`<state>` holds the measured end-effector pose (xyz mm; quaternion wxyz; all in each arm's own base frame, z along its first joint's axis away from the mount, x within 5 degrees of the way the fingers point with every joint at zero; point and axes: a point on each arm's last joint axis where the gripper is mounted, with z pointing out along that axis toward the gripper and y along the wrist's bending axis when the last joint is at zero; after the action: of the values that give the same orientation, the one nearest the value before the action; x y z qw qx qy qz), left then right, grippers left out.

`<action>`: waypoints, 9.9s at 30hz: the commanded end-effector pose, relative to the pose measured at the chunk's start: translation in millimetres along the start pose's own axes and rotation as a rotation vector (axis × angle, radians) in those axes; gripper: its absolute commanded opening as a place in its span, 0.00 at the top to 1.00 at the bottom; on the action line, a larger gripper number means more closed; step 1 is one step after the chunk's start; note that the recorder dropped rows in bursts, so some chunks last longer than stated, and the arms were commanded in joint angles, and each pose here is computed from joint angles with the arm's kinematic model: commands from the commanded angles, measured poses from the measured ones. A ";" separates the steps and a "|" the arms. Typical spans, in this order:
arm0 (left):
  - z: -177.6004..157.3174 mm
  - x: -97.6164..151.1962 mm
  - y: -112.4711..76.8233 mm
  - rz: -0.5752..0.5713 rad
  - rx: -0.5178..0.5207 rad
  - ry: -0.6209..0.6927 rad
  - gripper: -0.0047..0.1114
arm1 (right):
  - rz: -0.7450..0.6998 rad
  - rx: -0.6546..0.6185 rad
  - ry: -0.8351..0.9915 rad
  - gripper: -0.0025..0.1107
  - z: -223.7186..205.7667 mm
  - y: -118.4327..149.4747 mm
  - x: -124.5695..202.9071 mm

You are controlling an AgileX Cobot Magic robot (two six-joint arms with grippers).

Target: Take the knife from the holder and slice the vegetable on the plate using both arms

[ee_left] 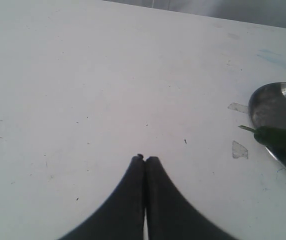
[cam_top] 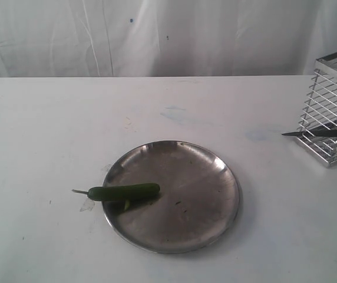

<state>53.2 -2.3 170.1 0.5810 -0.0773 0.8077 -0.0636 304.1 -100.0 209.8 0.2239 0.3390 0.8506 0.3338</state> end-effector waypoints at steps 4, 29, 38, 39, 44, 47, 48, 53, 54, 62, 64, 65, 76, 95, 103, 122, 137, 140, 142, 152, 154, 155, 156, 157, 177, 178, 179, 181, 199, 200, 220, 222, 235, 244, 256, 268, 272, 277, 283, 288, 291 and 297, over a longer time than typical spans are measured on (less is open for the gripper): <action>-0.2 -0.2 -0.4 -0.002 0.008 -0.007 0.96 | -0.182 0.018 -0.075 0.93 -27.7 18.4 5.3; -0.2 -0.2 -0.4 0.000 0.008 -0.007 0.96 | -0.341 0.271 -0.076 0.93 -13.4 8.9 9.3; -0.2 -0.2 -0.4 0.000 0.008 -0.007 0.96 | -0.367 0.286 -0.042 0.84 -7.9 5.3 11.2; -0.2 -0.2 -0.4 0.000 0.008 -0.007 0.96 | -0.363 0.291 -0.054 0.85 -8.5 4.6 9.9; -0.2 -0.2 -0.4 0.000 0.008 -0.007 0.96 | -0.262 0.222 -0.141 0.96 -13.3 15.0 6.9; -0.2 -0.2 -0.4 0.000 0.008 -0.007 0.96 | -0.211 0.163 -0.199 0.98 -14.6 21.4 3.5; -0.2 -0.2 -0.4 0.000 0.008 -0.007 0.96 | -0.192 0.148 -0.210 0.98 -14.6 22.6 2.7; -0.2 -0.2 -0.4 0.000 0.008 -0.007 0.96 | -0.119 0.108 -0.200 0.98 -7.0 20.8 0.9; -0.2 -0.2 -0.4 0.000 0.008 -0.007 0.96 | -0.126 0.112 -0.192 0.98 -4.9 19.1 0.6; -0.2 -0.2 -0.4 0.000 0.008 -0.007 0.96 | -0.197 0.092 -0.220 0.98 -30.1 0.8 -16.3; -0.2 -0.2 -0.4 0.000 0.008 -0.007 0.96 | -0.225 0.071 -0.220 0.98 -38.7 -2.6 -20.5; -0.2 -0.2 -0.4 0.000 0.008 -0.007 0.96 | -0.240 0.064 -0.219 0.98 -43.0 -4.9 -22.2; -0.2 -0.2 -0.4 0.000 0.008 -0.007 0.96 | -0.255 0.000 -0.210 0.98 -59.5 -9.8 -37.2; -0.2 -0.2 -0.4 0.000 0.008 -0.007 0.96 | -0.181 -0.057 -0.062 0.98 -48.7 -48.1 -55.5; -0.2 -0.2 -0.4 0.000 0.008 -0.007 0.96 | -0.325 -0.206 -0.091 0.98 -52.3 -35.6 -55.6; -0.2 -0.2 -0.4 0.000 0.008 -0.007 0.96 | -0.522 -0.148 0.013 0.98 -54.9 -38.7 -43.7; -0.2 -0.2 -0.4 0.002 0.008 -0.007 0.96 | 0.166 -0.084 -0.125 0.98 -55.3 -42.3 -59.5; -0.2 -0.2 -0.4 0.002 0.008 -0.007 0.96 | 0.176 -0.083 -0.130 0.98 -58.3 -40.4 -58.9; -0.2 -0.2 -0.4 0.002 0.008 -0.007 0.96 | 0.125 -0.001 -0.113 0.98 -62.9 -43.1 -54.5; -0.2 -0.2 -0.4 0.002 0.008 -0.007 0.96 | 0.082 0.168 -0.180 0.98 -90.9 -32.0 -44.6; -0.2 -0.2 -0.4 0.002 0.008 -0.007 0.96 | 0.073 0.161 -0.174 0.98 -94.0 -28.0 -42.0; -0.2 -0.2 -0.4 0.002 0.008 -0.007 0.96 | 0.067 0.159 -0.167 0.98 -95.2 -26.4 -40.4; -0.2 -0.2 -0.4 0.002 0.008 -0.007 0.96 | 0.059 0.156 -0.168 0.98 -96.9 -24.4 -39.3; -0.2 -0.2 -0.4 0.002 0.008 -0.007 0.96 | 0.056 0.148 -0.168 0.98 -98.9 -21.4 -37.7; -0.2 -0.2 -0.4 0.002 0.008 -0.007 0.96 | -0.361 0.177 -0.196 0.98 -146.7 71.9 40.6; -0.2 -0.2 -0.4 0.002 0.008 -0.007 0.96 | -0.391 0.169 -0.217 0.98 -151.6 79.1 49.6; -0.2 -0.2 -0.4 0.002 0.008 -0.007 0.96 | -0.413 0.161 -0.227 0.98 -154.4 83.5 57.2; -0.2 -0.2 -0.4 0.002 0.008 -0.007 0.96 | -0.475 0.133 -0.254 0.98 -163.6 96.1 76.6; -0.2 -0.2 -0.4 0.002 0.008 -0.007 0.96 | -0.607 -0.734 -0.021 0.98 -67.8 90.0 145.9; -0.2 -0.2 -0.4 0.002 0.008 -0.007 0.96 | -0.613 -0.729 -0.028 0.98 -56.2 83.0 141.2; -0.2 -0.2 -0.4 0.002 0.008 -0.007 0.96 | -0.582 -0.632 0.045 0.98 18.5 24.2 130.1; -0.2 -0.2 -0.4 0.002 0.008 -0.007 0.96 | -0.533 -0.617 0.074 0.98 27.2 17.9 128.1; -0.2 -0.2 -0.4 0.002 0.008 -0.007 0.96 | -0.369 -0.559 0.180 0.98 83.9 -12.3 102.1; -0.2 -0.2 -0.4 0.002 0.008 -0.007 0.96 | -0.271 -0.516 0.251 0.98 107.9 -38.7 108.7; -0.2 -0.2 -0.4 0.002 0.008 -0.007 0.96 | -0.244 -0.505 0.268 0.67 115.6 -45.7 108.9; -0.2 -0.2 -0.4 0.002 0.008 -0.007 0.96 | -0.222 -0.513 0.254 0.40 106.8 -36.2 104.6; -0.2 -0.2 -0.4 0.002 0.008 -0.007 0.96 | -0.282 -0.519 0.299 0.39 95.9 -23.6 101.6; -0.2 -0.2 -0.4 0.002 0.008 -0.007 0.96 | -0.379 -0.201 0.416 0.39 87.0 -30.6 96.6; -0.2 -0.2 -0.4 0.002 0.008 -0.007 0.96 | -0.446 -0.242 0.379 0.39 69.6 -10.9 96.0; -0.2 -0.2 -0.4 0.002 0.008 -0.007 0.96 | -0.469 -0.194 0.399 0.39 51.4 -1.5 99.4; -0.2 -0.2 -0.4 0.002 0.008 -0.007 0.96 | -0.465 -0.175 0.398 0.39 41.1 4.8 101.2; -0.2 -0.2 -0.4 0.002 0.008 -0.007 0.96 | -0.545 -0.282 0.370 0.44 31.4 30.5 111.5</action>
<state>53.2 -2.3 170.1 0.5810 -0.0773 0.8077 -0.0636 262.5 -0.2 181.0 0.1751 0.0323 0.8945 0.4101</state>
